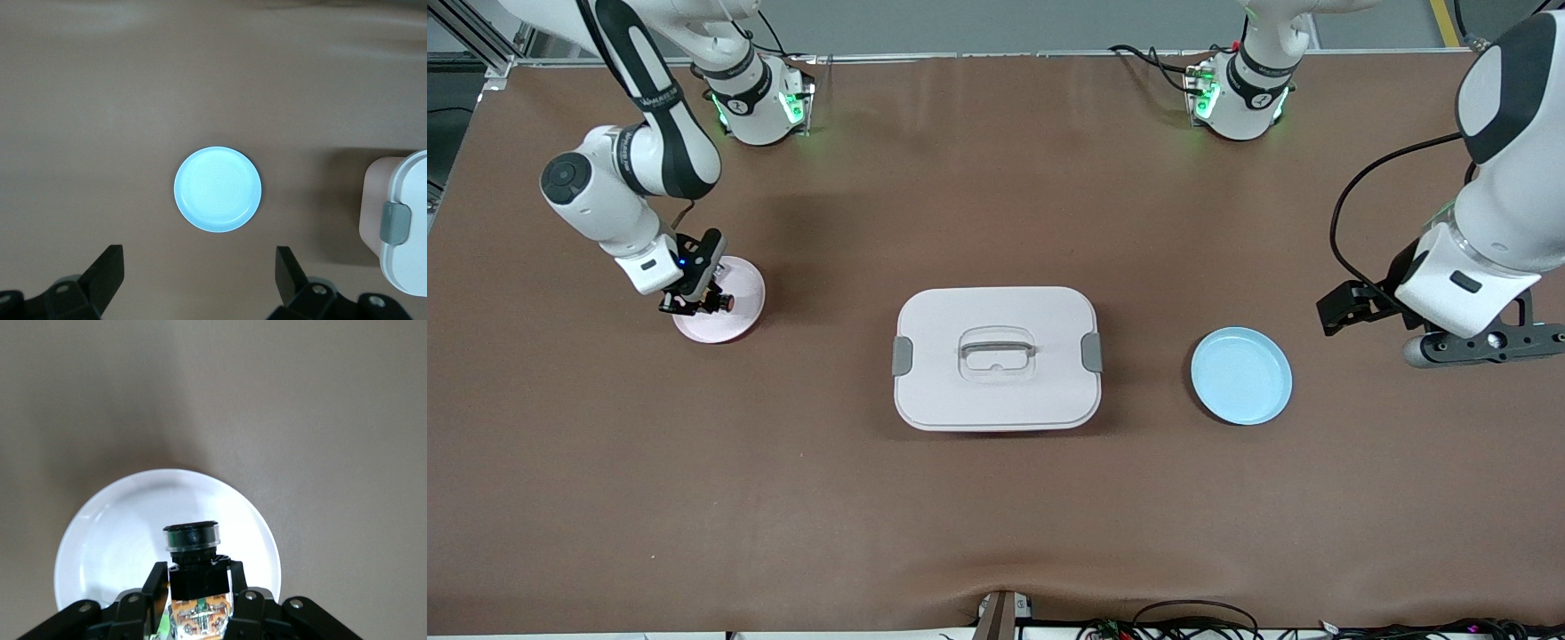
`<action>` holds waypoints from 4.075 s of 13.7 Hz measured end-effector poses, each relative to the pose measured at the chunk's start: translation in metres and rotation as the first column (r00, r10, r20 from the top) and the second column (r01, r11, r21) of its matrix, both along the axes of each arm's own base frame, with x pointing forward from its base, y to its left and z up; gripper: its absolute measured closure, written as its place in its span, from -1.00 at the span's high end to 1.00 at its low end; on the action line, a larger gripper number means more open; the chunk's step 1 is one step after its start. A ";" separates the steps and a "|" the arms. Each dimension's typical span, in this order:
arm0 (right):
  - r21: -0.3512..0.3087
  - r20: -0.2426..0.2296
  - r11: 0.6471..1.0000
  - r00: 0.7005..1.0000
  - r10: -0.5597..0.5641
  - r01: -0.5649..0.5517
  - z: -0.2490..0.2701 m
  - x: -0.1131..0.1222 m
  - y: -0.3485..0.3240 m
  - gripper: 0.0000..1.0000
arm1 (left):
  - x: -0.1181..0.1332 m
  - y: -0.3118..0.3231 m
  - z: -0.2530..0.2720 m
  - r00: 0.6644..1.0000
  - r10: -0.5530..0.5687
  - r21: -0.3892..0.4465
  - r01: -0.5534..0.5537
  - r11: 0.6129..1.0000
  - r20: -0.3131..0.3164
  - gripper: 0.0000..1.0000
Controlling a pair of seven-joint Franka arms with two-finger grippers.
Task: Transfer orange switch to right arm and place
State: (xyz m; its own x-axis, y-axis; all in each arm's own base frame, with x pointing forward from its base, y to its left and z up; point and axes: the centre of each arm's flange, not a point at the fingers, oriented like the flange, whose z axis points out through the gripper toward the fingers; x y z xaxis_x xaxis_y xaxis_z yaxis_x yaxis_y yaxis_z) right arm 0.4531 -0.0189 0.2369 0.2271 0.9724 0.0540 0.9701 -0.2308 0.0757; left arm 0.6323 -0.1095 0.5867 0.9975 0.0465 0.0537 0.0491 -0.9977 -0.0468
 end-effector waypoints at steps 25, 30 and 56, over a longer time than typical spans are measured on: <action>-0.005 -0.026 1.000 1.000 0.009 -0.009 -0.036 -0.003 0.001 0.77 | -0.010 0.063 0.013 1.000 -0.010 0.018 0.010 1.000 -0.004 1.00; 0.009 -0.092 1.000 0.996 0.009 -0.008 -0.030 0.002 0.002 1.00 | -0.010 0.065 0.012 1.000 -0.006 0.018 0.006 1.000 -0.004 1.00; -0.241 -0.301 0.647 0.579 -0.758 0.723 0.233 0.050 0.049 1.00 | -0.058 0.081 0.034 1.000 0.008 -0.021 -0.008 1.000 -0.013 1.00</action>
